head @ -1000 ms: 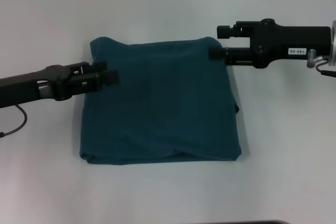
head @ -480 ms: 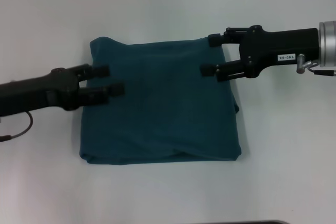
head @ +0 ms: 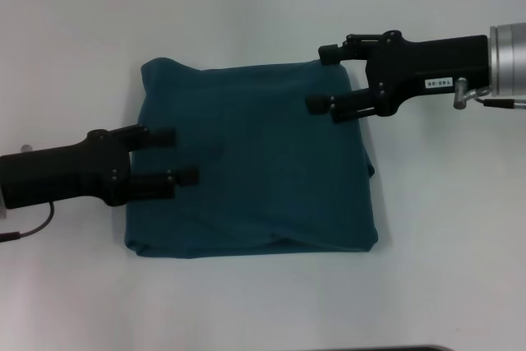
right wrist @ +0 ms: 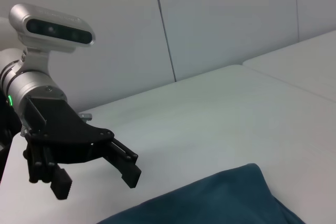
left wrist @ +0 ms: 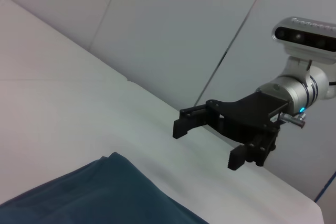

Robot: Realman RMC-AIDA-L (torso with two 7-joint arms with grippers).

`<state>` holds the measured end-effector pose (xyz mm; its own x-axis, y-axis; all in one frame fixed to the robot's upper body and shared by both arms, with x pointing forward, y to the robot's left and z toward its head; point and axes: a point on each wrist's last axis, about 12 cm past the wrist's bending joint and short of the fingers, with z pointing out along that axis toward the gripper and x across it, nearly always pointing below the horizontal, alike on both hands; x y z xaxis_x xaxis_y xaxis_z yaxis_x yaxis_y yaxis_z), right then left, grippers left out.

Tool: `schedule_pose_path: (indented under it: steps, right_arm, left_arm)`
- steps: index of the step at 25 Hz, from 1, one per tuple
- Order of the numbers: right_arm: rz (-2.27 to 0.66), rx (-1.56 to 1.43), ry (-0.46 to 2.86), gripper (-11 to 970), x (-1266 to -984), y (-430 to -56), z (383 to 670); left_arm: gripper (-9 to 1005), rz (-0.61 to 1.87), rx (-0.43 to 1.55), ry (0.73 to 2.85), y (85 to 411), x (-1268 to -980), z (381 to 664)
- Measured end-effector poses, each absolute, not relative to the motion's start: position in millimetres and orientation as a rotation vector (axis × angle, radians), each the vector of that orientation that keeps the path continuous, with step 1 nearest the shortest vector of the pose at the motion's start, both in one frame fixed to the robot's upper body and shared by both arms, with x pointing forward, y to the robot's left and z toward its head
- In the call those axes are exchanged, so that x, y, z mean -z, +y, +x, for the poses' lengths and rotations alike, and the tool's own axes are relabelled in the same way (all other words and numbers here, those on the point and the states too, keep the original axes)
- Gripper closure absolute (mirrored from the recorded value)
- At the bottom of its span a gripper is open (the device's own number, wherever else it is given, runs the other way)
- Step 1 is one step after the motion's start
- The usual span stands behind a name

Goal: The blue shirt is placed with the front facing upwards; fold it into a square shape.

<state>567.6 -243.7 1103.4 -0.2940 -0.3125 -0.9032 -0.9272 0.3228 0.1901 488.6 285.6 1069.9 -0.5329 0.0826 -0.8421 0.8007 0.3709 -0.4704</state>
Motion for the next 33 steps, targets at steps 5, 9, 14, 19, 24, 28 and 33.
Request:
schedule_pose_path:
  steps: [5,9,14,19,24,28,33]
  right_arm:
    - [-1.103,-0.982,1.786,42,-1101,-240,566]
    - [-1.115,-1.0,1.79,43,-1101,-236,565]
    - [-1.113,-1.012,1.802,44,-1099,-236,563]
    - [-1.107,-1.005,1.81,44,-1097,-237,562]
    - [-1.128,-1.008,1.812,44,-1097,-234,562]
    - [-1.131,-1.004,1.817,44,-1096,-233,563]
    - [-1.127,-1.009,1.822,44,-1095,-233,563]
  left_arm:
    - [88,0.761,1.219,1.87,284,-1070,488]
    - [88,0.784,1.225,1.87,281,-1071,489]
    - [88,0.786,1.24,1.869,282,-1073,489]
    - [88,0.759,1.25,1.869,285,-1072,486]
    - [88,0.755,1.252,1.869,284,-1072,486]
    - [88,0.749,1.256,1.872,283,-1072,486]
    - [88,0.75,1.258,1.873,283,-1072,487]
